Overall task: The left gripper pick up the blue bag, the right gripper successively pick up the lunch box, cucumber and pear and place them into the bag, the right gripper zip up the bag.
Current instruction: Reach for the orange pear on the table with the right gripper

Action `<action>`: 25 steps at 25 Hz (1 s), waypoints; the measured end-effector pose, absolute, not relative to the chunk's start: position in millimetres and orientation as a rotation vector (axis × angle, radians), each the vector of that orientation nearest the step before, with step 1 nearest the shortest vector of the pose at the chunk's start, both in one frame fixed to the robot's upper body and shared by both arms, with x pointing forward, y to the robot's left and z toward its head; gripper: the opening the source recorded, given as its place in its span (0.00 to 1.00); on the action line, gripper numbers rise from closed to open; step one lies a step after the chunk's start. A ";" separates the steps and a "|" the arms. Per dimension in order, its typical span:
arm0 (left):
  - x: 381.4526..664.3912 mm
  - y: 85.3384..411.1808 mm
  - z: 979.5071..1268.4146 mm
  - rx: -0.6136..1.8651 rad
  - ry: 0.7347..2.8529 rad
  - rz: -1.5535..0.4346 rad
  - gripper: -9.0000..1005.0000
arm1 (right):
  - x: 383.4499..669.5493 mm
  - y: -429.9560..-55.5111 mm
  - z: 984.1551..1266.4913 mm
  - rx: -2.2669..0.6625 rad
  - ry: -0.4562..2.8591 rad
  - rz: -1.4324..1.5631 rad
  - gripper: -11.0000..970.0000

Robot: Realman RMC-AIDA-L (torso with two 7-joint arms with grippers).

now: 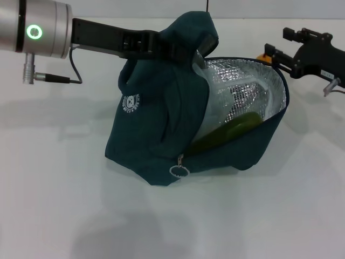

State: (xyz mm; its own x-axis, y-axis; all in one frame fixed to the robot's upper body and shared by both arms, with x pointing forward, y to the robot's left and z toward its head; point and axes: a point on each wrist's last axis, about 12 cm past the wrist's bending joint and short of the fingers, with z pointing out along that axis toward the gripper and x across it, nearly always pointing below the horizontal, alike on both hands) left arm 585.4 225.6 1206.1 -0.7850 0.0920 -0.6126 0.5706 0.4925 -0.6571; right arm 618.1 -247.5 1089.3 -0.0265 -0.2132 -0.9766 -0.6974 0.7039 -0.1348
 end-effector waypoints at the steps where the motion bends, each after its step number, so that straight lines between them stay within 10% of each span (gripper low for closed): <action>1: 585.6 225.3 1206.2 0.545 2.233 -1.252 0.06 | 618.0 -247.1 1088.7 -0.762 1.590 0.455 0.40; 7: 586.1 224.1 1206.4 0.546 2.230 -1.252 0.06 | 619.1 -244.2 1086.8 -0.768 1.601 0.447 0.58; 25: 585.7 224.3 1205.3 0.541 2.231 -1.254 0.06 | 627.8 -228.3 1083.2 -0.793 1.636 0.438 0.58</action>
